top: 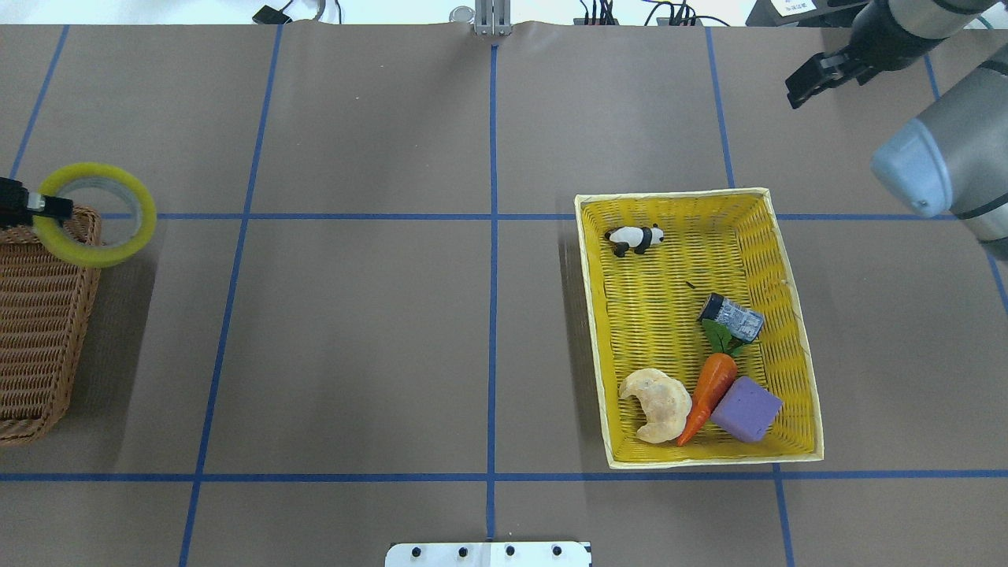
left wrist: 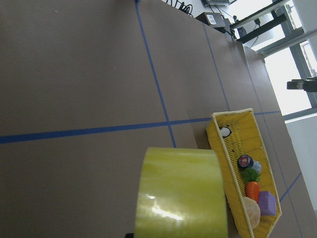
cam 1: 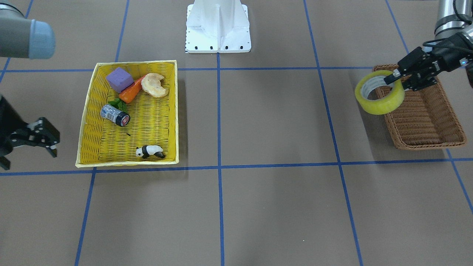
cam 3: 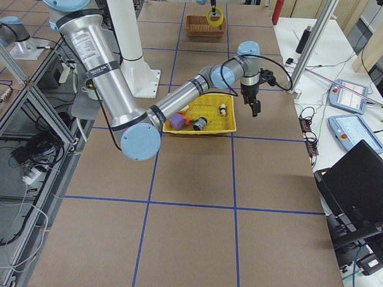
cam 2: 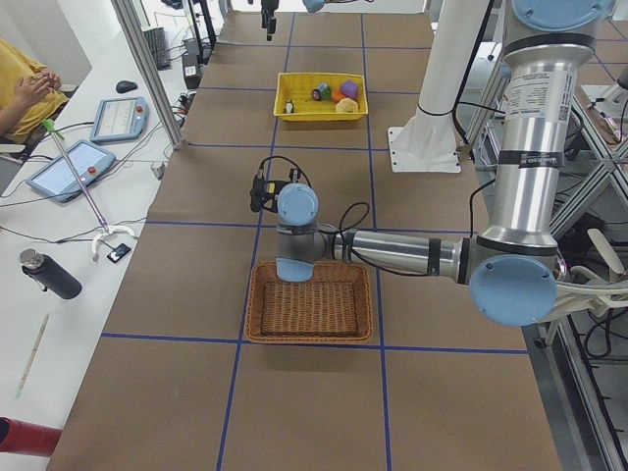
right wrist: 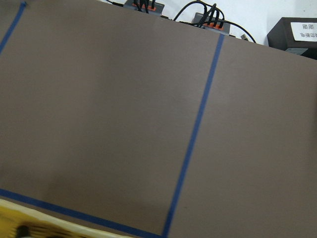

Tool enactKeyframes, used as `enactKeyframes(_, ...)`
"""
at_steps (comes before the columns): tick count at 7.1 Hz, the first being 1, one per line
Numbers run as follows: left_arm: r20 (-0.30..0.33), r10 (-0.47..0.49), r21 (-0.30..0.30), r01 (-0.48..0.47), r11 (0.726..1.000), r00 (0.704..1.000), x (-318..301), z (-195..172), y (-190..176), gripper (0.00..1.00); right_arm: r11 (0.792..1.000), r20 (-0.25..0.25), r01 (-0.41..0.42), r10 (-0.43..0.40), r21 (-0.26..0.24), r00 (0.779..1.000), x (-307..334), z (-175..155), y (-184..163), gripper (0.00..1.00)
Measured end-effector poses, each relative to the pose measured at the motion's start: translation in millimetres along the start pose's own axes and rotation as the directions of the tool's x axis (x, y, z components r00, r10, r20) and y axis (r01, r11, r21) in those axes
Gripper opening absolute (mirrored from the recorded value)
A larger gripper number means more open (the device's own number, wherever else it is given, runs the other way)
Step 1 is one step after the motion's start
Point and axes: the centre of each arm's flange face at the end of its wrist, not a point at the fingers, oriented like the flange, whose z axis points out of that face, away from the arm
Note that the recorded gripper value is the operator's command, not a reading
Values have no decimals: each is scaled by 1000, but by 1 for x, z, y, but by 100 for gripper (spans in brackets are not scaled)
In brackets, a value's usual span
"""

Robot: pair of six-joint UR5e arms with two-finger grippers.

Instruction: Move tape to another basket

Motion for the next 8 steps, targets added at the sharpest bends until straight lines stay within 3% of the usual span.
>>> enactKeyframes(2,36,-91,-8,91,996,995,-46,-39,4,0,997,-9,33,-34,-67,999,117,1,52,100)
enactKeyframes(4,58,-163,-10,164,986,985,-89,-66,16,0,993,15,-47,49,-104,999,226,-2,119,100)
enactKeyframes(7,76,-208,-7,209,978,975,-167,-80,48,0,979,3,-122,124,-163,992,301,9,217,100)
enactKeyframes(8,81,-221,-5,222,975,972,-183,-82,55,11,976,-1,-134,136,-174,991,307,13,233,100)
